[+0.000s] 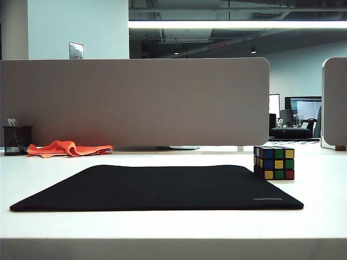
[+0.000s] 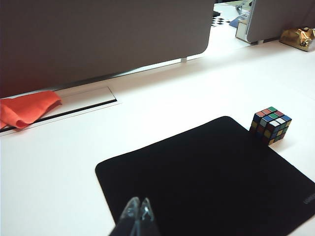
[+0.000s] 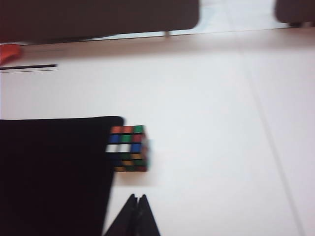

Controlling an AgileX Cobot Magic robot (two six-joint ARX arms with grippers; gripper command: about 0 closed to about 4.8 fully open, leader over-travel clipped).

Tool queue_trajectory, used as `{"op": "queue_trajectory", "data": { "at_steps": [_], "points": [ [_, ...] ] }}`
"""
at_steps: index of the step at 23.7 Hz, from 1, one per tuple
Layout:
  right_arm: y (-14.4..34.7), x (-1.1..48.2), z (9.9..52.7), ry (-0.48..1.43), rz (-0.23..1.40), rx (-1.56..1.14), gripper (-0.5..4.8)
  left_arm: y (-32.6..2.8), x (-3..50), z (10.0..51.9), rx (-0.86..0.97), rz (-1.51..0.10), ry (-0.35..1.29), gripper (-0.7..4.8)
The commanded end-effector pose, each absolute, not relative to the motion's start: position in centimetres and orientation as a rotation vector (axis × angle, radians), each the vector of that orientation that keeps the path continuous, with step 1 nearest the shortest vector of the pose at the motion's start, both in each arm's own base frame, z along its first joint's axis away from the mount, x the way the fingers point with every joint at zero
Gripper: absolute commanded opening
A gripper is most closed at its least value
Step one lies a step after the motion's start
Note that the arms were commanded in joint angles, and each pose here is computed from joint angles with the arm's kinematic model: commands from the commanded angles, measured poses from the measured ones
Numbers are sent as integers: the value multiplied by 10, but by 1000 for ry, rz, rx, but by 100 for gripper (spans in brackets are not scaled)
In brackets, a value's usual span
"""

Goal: Pick up the cube on the right side of the mouse pad, then place it in the center of the mouse pad.

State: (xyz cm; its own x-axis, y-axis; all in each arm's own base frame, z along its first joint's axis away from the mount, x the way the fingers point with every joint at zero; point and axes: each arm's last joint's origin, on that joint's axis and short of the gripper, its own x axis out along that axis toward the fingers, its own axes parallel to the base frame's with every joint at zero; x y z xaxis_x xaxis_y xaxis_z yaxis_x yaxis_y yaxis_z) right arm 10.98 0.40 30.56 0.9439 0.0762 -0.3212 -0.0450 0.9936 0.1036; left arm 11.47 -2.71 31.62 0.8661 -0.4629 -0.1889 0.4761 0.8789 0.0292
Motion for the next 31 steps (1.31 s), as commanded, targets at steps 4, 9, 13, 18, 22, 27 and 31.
{"op": "queue_trajectory", "data": {
  "at_steps": [4,9,13,18,22,27,31],
  "points": [
    [6,123,333,326,98,203,-4,-28,127,318,80,-454,203,98],
    [13,150,345,389,129,165,479,-31,138,325,80,-458,209,130],
    [27,179,347,462,232,162,479,-32,144,324,75,-459,227,225],
    [39,210,347,530,250,144,479,-32,147,323,52,-458,246,279],
    [47,238,342,598,231,129,479,-33,148,322,51,-461,250,285],
    [54,274,328,722,146,88,479,-33,148,322,26,-457,255,310],
    [58,300,314,814,109,67,479,-33,148,323,25,-463,255,311]
  ]
}}
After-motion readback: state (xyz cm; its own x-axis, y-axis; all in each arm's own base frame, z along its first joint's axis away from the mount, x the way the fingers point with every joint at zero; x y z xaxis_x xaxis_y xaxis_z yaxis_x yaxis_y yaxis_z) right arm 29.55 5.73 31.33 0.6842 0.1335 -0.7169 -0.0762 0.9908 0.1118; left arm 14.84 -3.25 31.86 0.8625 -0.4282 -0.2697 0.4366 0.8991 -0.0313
